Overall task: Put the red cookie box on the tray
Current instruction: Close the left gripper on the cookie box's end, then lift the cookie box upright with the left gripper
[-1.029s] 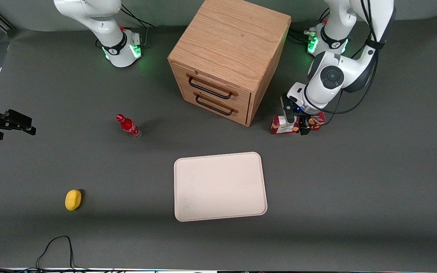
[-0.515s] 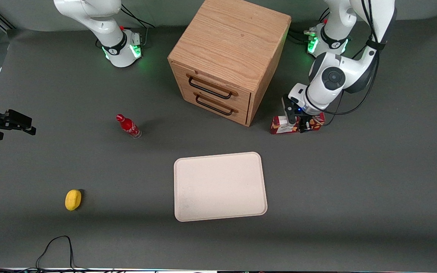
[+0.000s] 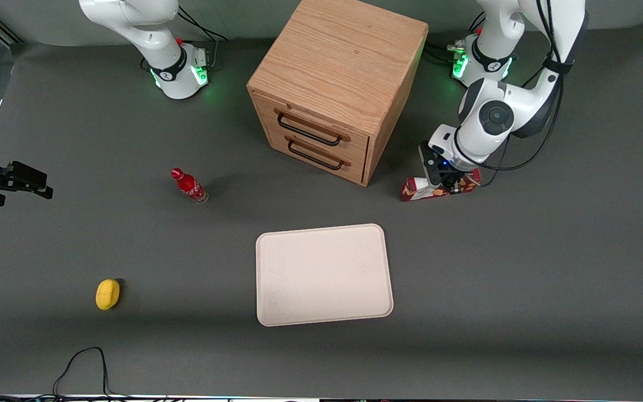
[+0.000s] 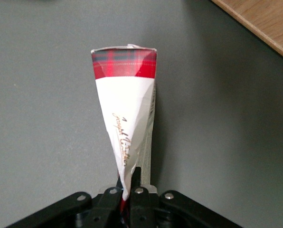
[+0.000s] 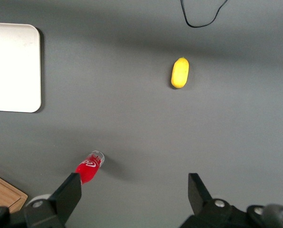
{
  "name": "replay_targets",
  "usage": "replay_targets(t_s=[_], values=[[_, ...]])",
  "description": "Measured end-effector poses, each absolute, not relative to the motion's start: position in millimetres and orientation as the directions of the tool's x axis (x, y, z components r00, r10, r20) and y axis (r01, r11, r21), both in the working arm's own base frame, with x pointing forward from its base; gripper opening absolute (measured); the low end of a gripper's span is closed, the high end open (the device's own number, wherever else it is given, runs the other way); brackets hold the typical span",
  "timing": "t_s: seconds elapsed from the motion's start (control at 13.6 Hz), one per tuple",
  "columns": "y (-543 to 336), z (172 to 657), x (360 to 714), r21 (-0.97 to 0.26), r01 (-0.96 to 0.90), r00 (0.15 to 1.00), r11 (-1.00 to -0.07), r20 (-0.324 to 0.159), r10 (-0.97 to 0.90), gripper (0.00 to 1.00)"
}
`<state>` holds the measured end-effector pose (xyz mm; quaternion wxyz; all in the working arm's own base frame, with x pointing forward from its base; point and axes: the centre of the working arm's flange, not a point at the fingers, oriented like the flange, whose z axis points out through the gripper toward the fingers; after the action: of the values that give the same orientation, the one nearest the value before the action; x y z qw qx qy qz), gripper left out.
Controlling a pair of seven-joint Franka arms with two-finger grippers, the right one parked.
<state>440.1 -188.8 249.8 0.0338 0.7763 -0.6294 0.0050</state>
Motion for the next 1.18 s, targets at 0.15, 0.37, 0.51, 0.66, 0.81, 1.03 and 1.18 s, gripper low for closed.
replay_targets(t_s=[0.15, 0.37, 0.51, 0.66, 0.81, 1.03, 1.18], values=[[-191, 289, 448, 0.100, -0.957, 0.273, -0.271, 0.004, -0.962, 0.03], [-195, 393, 468, 0.156, -0.918, 0.358, -0.364, -0.065, -0.931, 0.03], [-188, 474, 485, 0.133, -0.901, 0.405, -0.413, -0.081, -0.911, 0.03], [-181, 550, 495, 0.098, -0.892, 0.436, -0.442, -0.073, -0.897, 0.03], [-168, 605, 499, 0.070, -0.872, 0.481, -0.484, -0.059, -0.875, 0.03], [-156, 626, 507, 0.050, -0.836, 0.545, -0.547, -0.047, -0.837, 0.03], [-156, 619, 513, 0.054, -0.783, 0.617, -0.619, -0.059, -0.785, 0.03]])
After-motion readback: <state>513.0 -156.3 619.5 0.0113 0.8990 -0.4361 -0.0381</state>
